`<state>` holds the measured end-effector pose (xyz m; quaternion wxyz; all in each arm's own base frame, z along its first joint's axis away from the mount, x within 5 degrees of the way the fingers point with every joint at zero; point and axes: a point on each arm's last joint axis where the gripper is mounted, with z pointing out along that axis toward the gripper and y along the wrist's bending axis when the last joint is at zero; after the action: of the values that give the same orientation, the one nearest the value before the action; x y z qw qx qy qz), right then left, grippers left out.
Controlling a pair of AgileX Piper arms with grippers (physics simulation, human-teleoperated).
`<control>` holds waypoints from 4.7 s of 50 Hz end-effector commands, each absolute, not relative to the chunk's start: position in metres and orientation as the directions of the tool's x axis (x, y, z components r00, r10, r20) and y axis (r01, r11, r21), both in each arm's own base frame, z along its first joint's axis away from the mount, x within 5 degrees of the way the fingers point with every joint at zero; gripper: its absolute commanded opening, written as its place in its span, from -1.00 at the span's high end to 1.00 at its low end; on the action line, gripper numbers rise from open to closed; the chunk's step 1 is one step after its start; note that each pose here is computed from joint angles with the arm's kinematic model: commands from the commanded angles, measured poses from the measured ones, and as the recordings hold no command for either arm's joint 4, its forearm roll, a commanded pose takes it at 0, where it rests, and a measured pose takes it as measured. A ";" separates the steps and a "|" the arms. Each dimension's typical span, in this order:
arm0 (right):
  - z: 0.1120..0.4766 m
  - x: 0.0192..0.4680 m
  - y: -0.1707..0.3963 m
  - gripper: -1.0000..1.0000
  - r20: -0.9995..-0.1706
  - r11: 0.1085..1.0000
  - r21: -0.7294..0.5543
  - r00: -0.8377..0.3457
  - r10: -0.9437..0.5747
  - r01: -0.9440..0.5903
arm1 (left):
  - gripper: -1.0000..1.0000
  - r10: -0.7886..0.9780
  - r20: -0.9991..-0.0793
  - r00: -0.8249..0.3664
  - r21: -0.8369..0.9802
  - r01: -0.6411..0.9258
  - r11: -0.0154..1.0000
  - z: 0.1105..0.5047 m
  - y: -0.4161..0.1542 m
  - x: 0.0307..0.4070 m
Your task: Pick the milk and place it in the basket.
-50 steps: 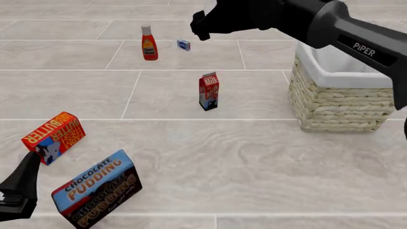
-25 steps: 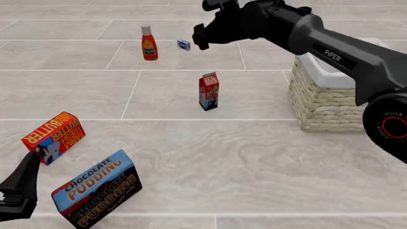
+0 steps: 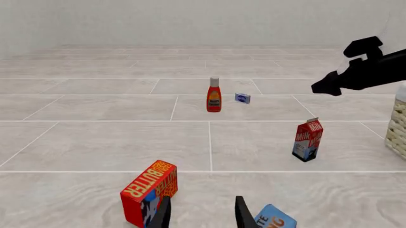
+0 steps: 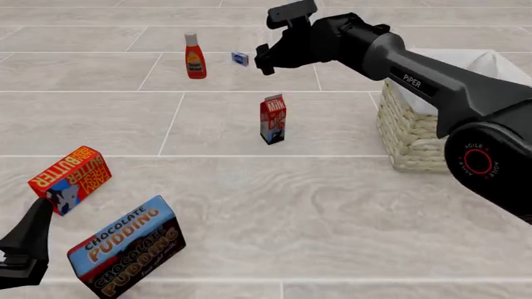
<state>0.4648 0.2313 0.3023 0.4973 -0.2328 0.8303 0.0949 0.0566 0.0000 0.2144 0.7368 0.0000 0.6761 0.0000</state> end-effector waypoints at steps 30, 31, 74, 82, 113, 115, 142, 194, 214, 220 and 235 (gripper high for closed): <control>0.246 0.497 0.237 -1.00 -0.833 0.897 -0.020 -0.489 -0.260 -0.442 | -1.00 0.000 -0.996 0.086 0.000 0.000 1.000 0.214 0.000 0.057; 0.244 0.497 0.237 -1.00 -0.832 0.897 -0.018 -0.491 -0.259 -0.441 | -1.00 0.000 -0.996 0.086 0.000 0.000 1.000 0.214 0.000 0.057; 0.184 0.498 0.246 -1.00 -0.784 0.903 0.019 -0.567 -0.253 -0.430 | -1.00 0.000 -0.996 0.086 0.000 0.000 1.000 0.214 0.000 0.057; 0.175 0.498 0.244 -1.00 -0.776 0.905 0.021 -0.577 -0.253 -0.425 | -1.00 0.000 -0.996 0.086 0.000 0.000 1.000 0.214 0.000 0.057; 0.207 0.493 0.226 1.00 -0.808 0.903 -0.019 -0.525 -0.266 -0.429 | -1.00 0.000 -0.996 0.086 0.000 0.000 1.000 0.214 0.000 0.057; 0.219 0.492 0.224 1.00 -0.819 0.903 -0.023 -0.510 -0.263 -0.429 | -1.00 0.000 -0.996 0.086 0.000 0.000 1.000 0.214 0.000 0.057; 0.351 0.465 0.178 1.00 -0.914 0.919 -0.075 -0.341 -0.218 -0.387 | -1.00 0.000 -0.996 0.086 0.000 0.000 1.000 0.214 0.000 0.057; 0.413 0.437 0.006 1.00 -0.938 0.982 -0.175 -0.292 -0.188 -0.069 | -1.00 0.000 -0.996 0.086 0.000 0.000 1.000 0.214 0.000 0.057; 0.394 0.437 -0.037 1.00 -0.934 0.987 -0.158 -0.330 -0.139 0.031 | -1.00 0.000 -0.996 0.086 0.000 0.000 1.000 0.214 0.000 0.057; 0.385 0.441 -0.052 1.00 -0.927 0.985 -0.160 -0.351 -0.130 0.059 | -1.00 0.000 -0.996 0.086 0.000 0.000 1.000 0.214 0.000 0.057; 0.370 0.452 -0.076 1.00 -0.914 0.980 -0.175 -0.386 -0.126 0.094 | -1.00 0.000 -0.996 0.086 0.000 0.000 1.000 0.214 0.000 0.057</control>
<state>0.4496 -0.0594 0.3672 0.5474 -0.0265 0.8317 -0.0893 0.0566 0.0000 0.2144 0.7368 0.0000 0.6761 0.0000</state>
